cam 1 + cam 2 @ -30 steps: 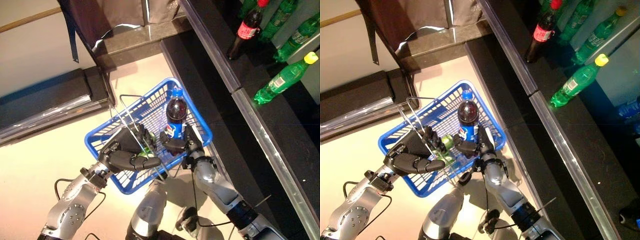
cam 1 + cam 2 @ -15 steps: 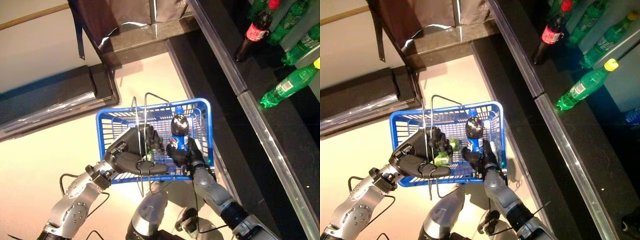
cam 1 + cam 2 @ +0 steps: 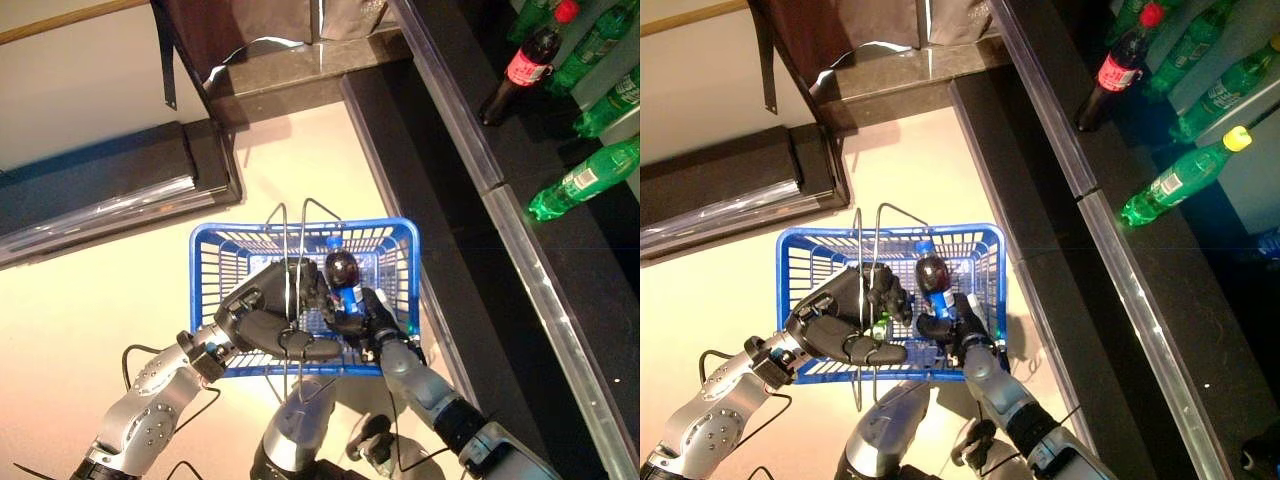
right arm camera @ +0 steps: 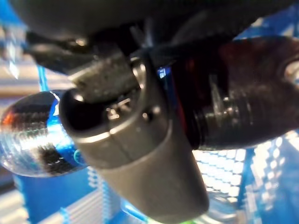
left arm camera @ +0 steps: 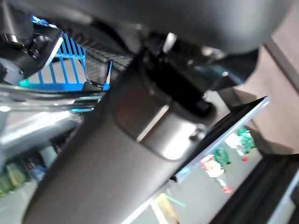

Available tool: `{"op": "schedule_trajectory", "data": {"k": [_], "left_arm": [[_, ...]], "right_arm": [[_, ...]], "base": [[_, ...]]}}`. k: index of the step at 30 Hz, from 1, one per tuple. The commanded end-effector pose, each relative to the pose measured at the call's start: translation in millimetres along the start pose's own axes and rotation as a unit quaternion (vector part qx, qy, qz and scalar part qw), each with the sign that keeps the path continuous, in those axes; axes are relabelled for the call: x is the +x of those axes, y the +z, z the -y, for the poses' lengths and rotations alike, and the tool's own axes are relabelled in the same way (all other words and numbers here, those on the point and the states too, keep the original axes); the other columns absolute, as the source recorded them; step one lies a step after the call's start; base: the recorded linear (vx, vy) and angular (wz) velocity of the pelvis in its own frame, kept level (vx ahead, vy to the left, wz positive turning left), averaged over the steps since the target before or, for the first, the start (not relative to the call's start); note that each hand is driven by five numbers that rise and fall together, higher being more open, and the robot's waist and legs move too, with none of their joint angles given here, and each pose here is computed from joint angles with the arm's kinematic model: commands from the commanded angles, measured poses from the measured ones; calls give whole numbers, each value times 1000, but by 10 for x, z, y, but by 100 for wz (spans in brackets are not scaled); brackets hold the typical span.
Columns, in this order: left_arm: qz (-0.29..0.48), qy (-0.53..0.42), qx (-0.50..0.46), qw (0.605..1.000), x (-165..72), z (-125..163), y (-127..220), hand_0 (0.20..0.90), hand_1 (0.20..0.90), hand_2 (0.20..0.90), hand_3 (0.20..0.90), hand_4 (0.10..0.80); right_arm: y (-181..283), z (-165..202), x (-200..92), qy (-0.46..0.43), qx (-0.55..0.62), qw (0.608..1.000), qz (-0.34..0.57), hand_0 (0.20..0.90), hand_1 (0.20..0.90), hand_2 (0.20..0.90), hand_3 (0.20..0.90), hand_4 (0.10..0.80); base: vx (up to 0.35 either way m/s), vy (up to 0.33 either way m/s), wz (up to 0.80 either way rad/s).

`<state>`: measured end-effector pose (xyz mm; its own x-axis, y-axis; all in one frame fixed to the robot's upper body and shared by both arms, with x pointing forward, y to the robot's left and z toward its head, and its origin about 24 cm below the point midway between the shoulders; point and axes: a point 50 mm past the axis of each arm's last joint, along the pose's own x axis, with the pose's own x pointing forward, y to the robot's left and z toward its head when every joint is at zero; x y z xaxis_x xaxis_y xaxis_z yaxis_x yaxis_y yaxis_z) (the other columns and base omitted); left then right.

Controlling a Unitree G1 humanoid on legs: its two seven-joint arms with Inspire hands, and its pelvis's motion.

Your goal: Pick up the drink and place into the basket.

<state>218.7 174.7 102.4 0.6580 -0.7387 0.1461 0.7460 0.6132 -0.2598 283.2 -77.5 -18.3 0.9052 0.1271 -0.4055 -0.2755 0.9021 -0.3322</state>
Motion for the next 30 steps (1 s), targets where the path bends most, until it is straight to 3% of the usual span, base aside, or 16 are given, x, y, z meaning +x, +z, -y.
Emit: {"op": "schedule_trajectory", "data": {"k": [1, 13, 22, 30], "left_arm": [[253, -260, 117, 924, 260, 749, 927, 300, 300, 300, 200, 100], [232, -285, 133, 921, 424, 867, 952, 300, 300, 300, 200, 100], [228, -292, 139, 918, 534, 910, 1005, 300, 300, 300, 200, 100], [239, -287, 137, 918, 572, 922, 1021, 300, 300, 300, 200, 100]], "right_arm": [[360, -330, 14, 72, -54, 995, 50, 300, 300, 300, 200, 100], [287, 38, 351, 38, -112, 986, -119, 300, 300, 300, 200, 100], [348, 363, 470, -2, -92, 981, -172, 300, 300, 300, 200, 100], [279, 416, 474, -10, -95, 977, -192, 300, 300, 300, 200, 100]], "base": [[0, 0, 0], [17, -7, 4], [20, 14, 4], [-9, 15, 0]]}}
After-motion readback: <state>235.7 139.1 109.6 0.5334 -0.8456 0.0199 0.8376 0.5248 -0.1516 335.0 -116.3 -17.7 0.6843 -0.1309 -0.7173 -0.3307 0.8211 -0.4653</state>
